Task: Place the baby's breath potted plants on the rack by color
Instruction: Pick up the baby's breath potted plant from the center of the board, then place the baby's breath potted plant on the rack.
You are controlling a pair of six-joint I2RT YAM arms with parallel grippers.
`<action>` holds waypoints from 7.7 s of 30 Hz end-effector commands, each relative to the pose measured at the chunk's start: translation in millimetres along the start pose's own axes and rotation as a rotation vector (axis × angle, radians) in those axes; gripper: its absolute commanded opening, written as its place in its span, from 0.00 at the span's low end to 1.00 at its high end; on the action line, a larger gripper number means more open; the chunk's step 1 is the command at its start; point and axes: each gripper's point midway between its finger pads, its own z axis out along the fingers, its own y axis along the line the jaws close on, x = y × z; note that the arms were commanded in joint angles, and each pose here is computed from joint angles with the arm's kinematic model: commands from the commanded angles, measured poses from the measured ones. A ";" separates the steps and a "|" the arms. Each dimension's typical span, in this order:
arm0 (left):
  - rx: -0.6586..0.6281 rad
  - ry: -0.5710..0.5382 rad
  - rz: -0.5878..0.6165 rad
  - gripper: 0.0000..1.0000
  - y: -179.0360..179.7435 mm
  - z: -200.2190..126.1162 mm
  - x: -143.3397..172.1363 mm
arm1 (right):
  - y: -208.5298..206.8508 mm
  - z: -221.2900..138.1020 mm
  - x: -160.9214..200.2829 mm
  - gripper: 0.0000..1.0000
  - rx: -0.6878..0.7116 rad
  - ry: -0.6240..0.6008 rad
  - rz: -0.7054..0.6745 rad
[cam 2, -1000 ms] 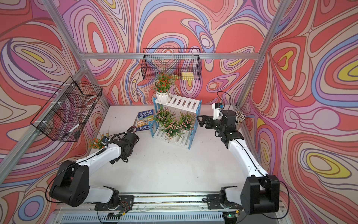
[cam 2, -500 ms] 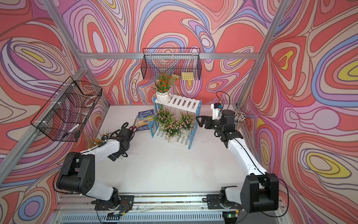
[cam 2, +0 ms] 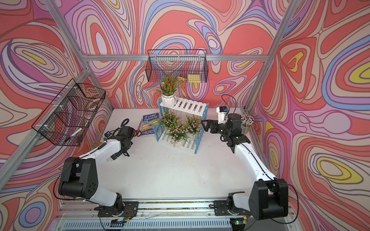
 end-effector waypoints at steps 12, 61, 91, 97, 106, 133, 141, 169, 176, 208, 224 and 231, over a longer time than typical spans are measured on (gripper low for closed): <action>-0.090 0.058 0.053 1.00 21.6 11.0 -7.9 | 6.3 -0.2 -1.2 0.98 -0.019 -0.003 -0.032; 0.148 -0.112 0.108 1.00 12.1 -75.2 -32.3 | 17.5 19.0 11.2 0.98 -0.056 0.022 -0.031; -0.079 0.064 0.050 1.00 60.3 -3.9 10.8 | 26.9 42.0 18.9 0.98 -0.076 0.072 -0.060; -0.077 0.071 0.011 1.00 59.0 7.3 -0.1 | 30.9 42.1 17.6 0.98 -0.082 0.075 -0.082; -0.045 0.064 -0.010 1.00 39.9 21.9 -16.7 | 33.9 39.4 21.4 0.98 -0.098 0.074 -0.105; -0.131 0.071 0.009 1.00 42.1 40.4 -28.0 | 34.9 40.5 31.0 0.98 -0.124 0.092 -0.127; -0.124 0.108 -0.005 1.00 39.5 48.7 -25.7 | 34.2 38.1 34.0 0.98 -0.119 0.100 -0.134; 0.032 0.082 0.066 0.65 1.5 24.6 -26.0 | 30.6 40.1 31.9 0.98 -0.100 0.093 -0.128; 0.160 0.087 0.147 0.65 -29.2 0.2 -20.4 | 27.3 35.1 27.2 0.98 -0.062 0.068 -0.118; 0.658 -0.073 0.441 0.63 -132.1 -212.2 -65.3 | -6.6 6.2 2.7 0.98 0.230 0.021 -0.054; 0.931 -0.150 0.542 0.62 -188.6 -329.8 -63.1 | -40.7 -21.4 -17.9 0.98 0.335 -0.042 0.026; 1.064 -0.183 0.591 0.63 -216.8 -376.0 -50.9 | -50.3 -28.3 -21.1 0.98 0.357 -0.055 0.043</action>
